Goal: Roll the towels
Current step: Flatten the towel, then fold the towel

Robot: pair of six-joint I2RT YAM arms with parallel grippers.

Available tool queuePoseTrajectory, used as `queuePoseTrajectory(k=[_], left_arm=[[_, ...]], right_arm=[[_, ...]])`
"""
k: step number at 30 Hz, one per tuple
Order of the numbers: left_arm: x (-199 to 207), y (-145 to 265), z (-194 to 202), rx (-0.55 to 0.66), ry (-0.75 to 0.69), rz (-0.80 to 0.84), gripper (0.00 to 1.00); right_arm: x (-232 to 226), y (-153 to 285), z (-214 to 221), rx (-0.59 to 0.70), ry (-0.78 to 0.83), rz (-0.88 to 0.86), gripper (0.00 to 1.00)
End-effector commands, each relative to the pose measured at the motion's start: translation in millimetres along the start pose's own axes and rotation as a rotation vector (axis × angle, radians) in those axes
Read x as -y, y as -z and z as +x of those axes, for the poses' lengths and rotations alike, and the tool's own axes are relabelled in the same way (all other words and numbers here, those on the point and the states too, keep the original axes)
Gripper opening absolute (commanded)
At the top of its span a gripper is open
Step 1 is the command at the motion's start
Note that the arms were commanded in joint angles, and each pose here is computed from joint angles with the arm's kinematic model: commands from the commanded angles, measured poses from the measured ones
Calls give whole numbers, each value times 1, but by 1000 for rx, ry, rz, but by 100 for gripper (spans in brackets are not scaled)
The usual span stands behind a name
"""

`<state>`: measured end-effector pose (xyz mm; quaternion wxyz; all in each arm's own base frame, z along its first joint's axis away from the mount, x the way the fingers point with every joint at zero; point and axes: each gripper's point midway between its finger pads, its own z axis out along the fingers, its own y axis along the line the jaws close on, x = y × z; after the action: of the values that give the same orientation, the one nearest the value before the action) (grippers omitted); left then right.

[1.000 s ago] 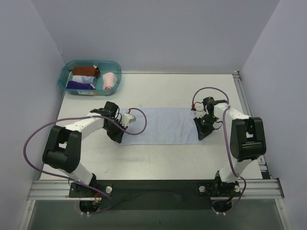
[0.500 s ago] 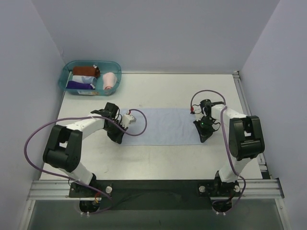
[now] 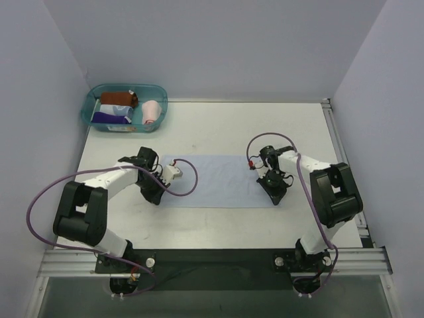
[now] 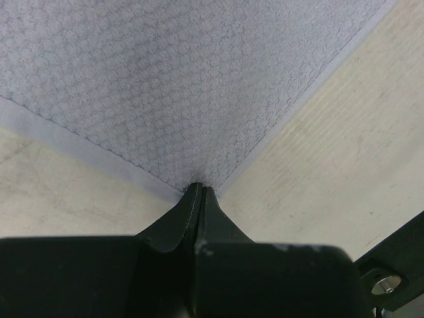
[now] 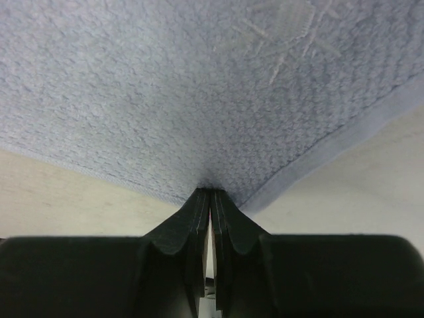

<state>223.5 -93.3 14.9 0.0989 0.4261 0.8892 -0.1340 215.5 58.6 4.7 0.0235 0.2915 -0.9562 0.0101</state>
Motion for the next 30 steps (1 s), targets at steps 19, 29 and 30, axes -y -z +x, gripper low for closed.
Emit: queuePoseTrajectory(k=[19,29,30], left_arm=[[-82,81,-107,263,49,-42,42],[-144,51,-138,275,137,-107,40],[-148,50,-139,275,141,-114,40]], right_arm=[[67,91,-96,284,-167,-180,47],[96,71,-151,289,-212,-168,43],[98,67,-152,279,-212,-159,43]])
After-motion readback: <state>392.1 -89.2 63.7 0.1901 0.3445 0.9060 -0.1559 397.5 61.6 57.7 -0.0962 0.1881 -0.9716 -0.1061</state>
